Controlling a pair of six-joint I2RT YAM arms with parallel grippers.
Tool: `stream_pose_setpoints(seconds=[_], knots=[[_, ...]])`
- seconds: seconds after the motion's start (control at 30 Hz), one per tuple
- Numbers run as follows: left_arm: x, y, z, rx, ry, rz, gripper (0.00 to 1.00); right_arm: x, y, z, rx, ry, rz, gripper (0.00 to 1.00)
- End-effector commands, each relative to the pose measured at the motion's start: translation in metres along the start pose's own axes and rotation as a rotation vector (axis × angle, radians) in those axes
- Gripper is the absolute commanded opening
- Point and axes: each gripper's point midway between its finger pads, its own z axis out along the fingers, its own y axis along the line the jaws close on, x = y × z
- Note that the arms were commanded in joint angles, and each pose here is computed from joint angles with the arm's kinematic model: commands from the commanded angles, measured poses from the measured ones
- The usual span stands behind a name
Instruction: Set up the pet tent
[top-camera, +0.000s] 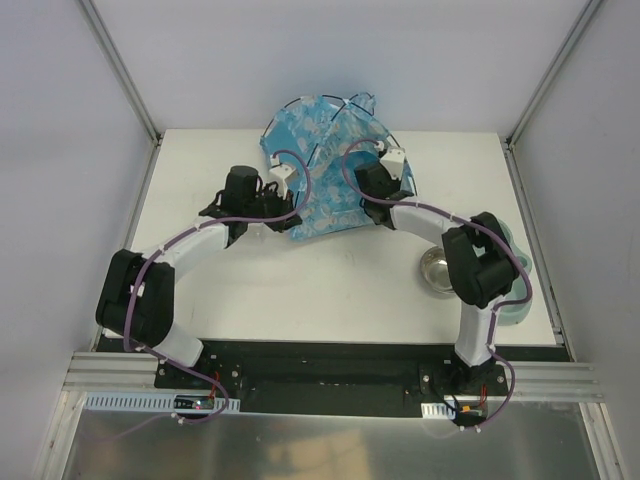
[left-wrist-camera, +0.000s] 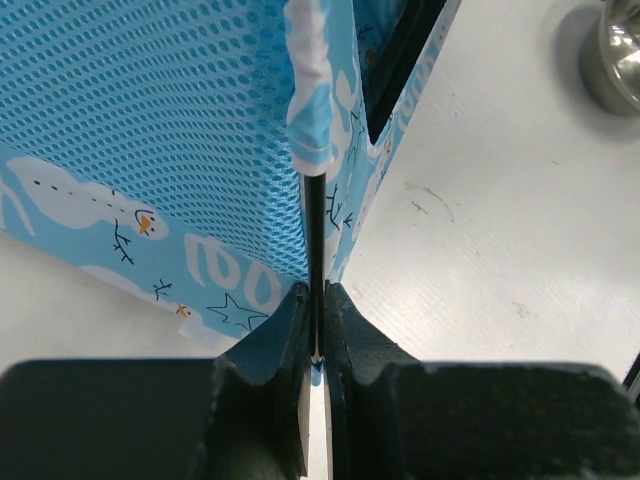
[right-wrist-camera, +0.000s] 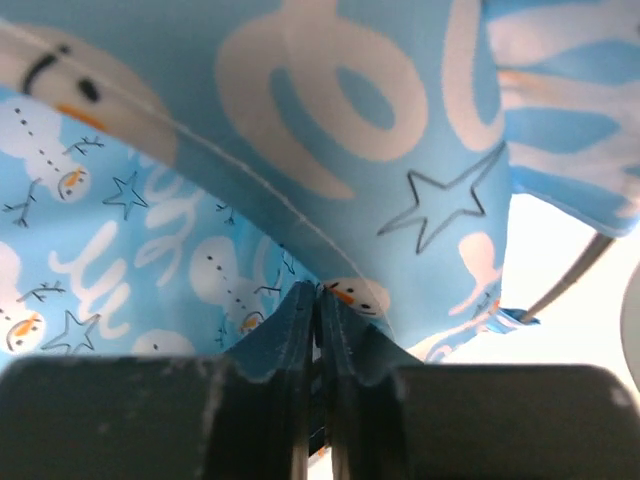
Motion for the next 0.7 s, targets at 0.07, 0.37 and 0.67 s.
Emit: stream_pose_setpoints(seconds=[0.07, 0.37, 0.67], knots=[[-0.053, -0.022, -0.019, 0.052, -0.157, 0.068, 0.0, -0.054, -0.023, -0.053, -0.045, -0.146, 0.013, 0.38], [-0.066, -0.02, -0.018, 0.04, -0.184, 0.133, 0.0, -0.088, -0.006, -0.118, -0.358, -0.147, 0.075, 0.75], [-0.053, 0.013, 0.005, -0.055, -0.13, 0.131, 0.0, -0.079, 0.023, -0.153, -0.605, -0.04, 0.08, 0.77]])
